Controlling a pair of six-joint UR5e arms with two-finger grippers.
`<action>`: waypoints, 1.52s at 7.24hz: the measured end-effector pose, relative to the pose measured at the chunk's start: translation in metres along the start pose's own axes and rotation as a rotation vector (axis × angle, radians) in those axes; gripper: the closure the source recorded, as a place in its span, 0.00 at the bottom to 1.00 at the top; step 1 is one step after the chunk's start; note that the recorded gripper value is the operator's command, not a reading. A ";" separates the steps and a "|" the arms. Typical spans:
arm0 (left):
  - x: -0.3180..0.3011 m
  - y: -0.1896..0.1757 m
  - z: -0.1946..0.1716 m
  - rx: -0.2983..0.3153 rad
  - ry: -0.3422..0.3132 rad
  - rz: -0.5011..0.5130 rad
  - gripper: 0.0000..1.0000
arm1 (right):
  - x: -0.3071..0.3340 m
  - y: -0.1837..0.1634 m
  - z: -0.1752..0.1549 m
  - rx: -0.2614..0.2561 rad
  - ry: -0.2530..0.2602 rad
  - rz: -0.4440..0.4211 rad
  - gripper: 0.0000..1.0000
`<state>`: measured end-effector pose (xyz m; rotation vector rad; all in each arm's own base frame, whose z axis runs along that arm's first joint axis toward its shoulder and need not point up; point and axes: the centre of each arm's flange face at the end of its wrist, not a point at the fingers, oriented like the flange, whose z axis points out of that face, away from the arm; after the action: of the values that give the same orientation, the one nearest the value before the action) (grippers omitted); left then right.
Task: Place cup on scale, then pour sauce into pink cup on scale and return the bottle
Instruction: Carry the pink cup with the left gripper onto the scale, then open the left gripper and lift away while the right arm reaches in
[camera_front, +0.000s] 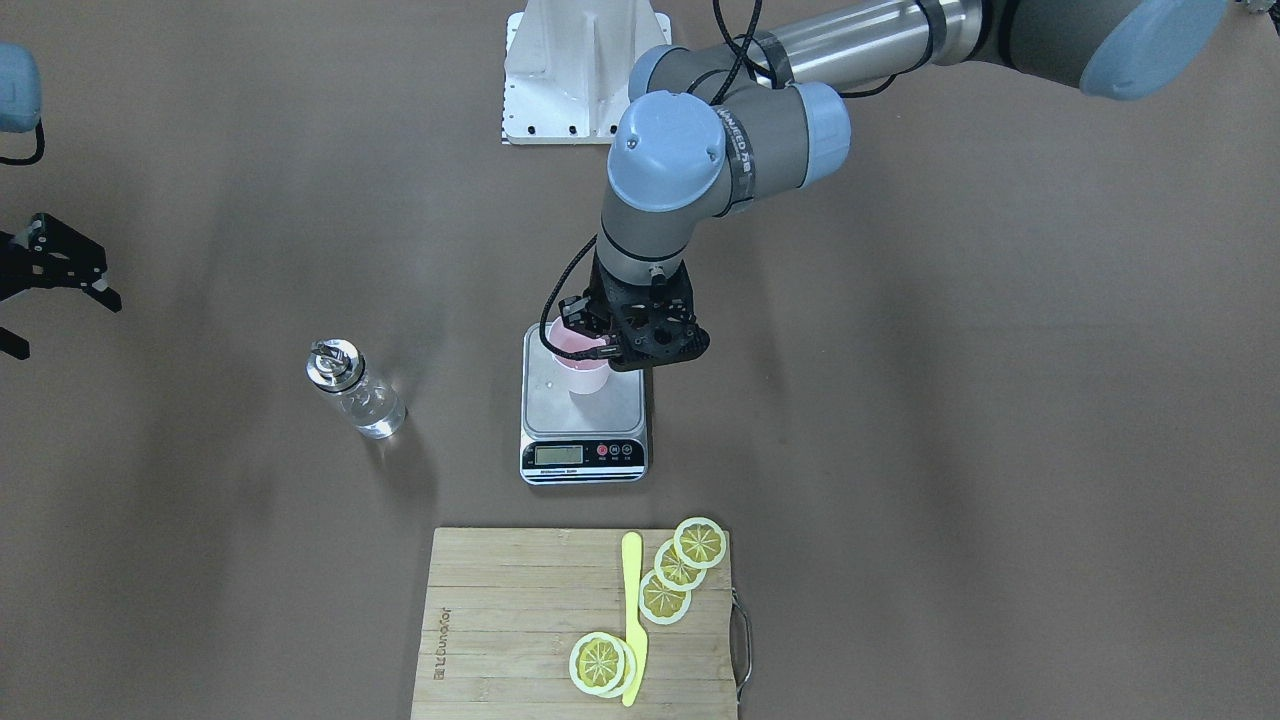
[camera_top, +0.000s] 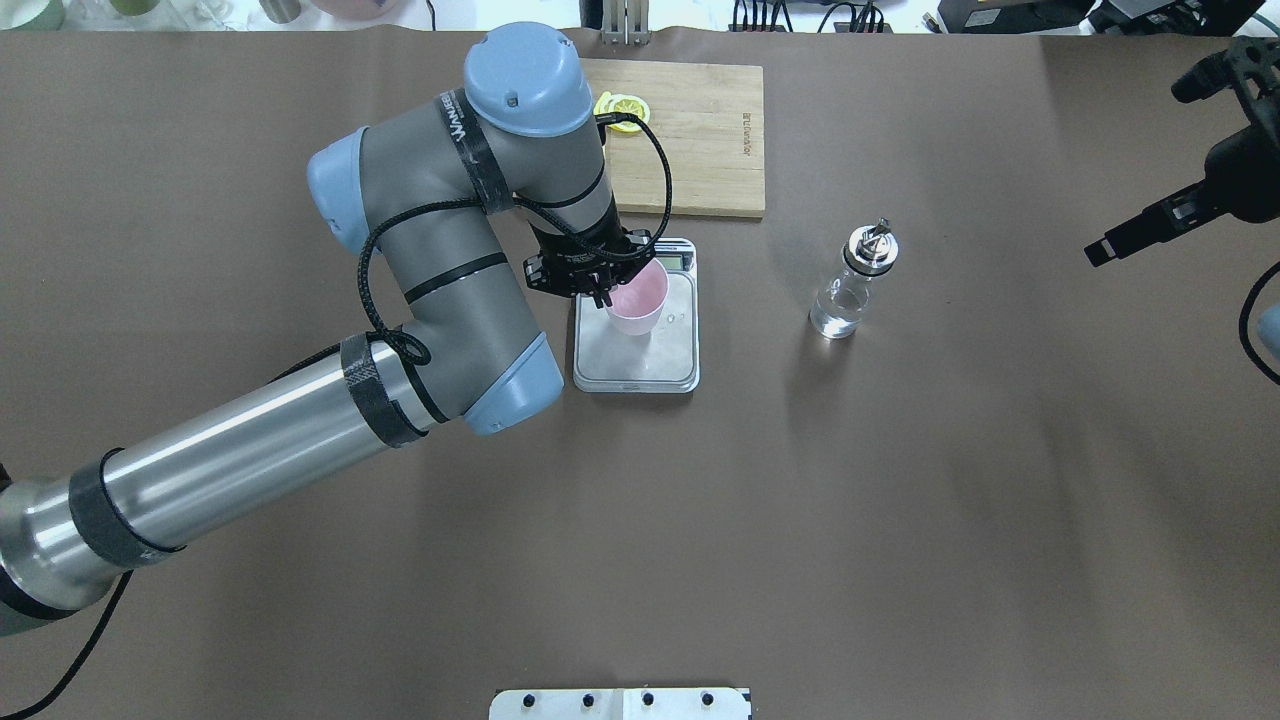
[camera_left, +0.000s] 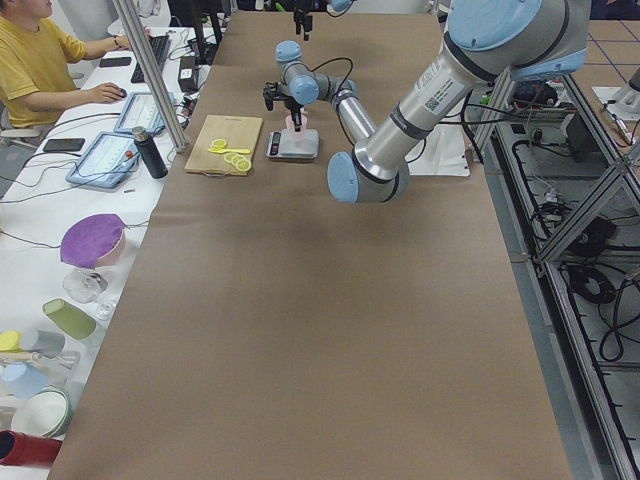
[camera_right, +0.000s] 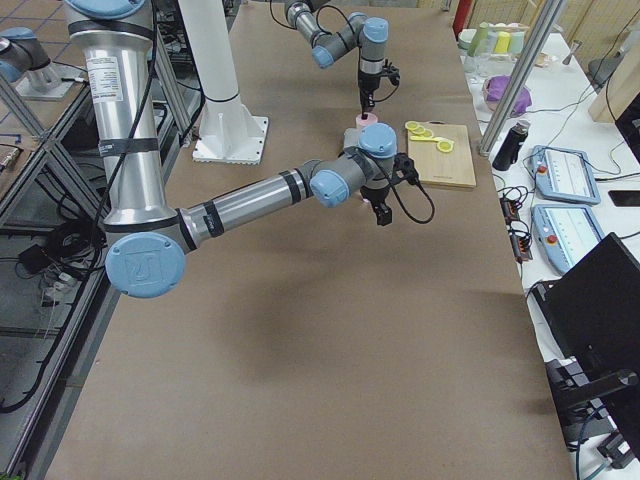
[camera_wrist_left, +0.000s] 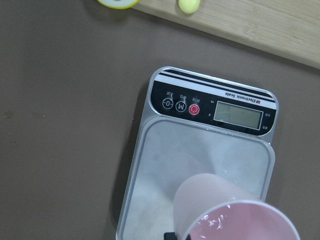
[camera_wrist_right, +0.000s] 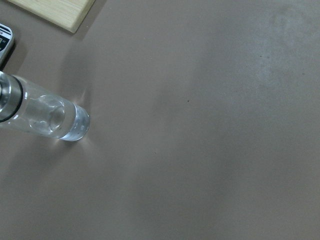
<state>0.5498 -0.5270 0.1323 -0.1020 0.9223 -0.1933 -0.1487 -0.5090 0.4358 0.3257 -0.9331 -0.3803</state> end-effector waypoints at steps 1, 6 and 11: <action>0.001 0.001 0.003 0.001 -0.002 0.002 1.00 | -0.002 0.001 0.003 0.000 -0.001 -0.007 0.00; 0.006 0.010 0.005 0.042 0.012 0.053 0.00 | -0.012 -0.001 0.012 -0.005 0.003 -0.031 0.00; -0.067 -0.011 -0.055 0.042 0.054 0.122 0.00 | -0.053 -0.006 0.016 0.022 0.011 -0.119 0.01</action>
<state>0.4651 -0.5236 0.1540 -0.0010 0.9743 -0.1026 -0.1913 -0.4918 0.4048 0.4042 -0.9096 -0.4776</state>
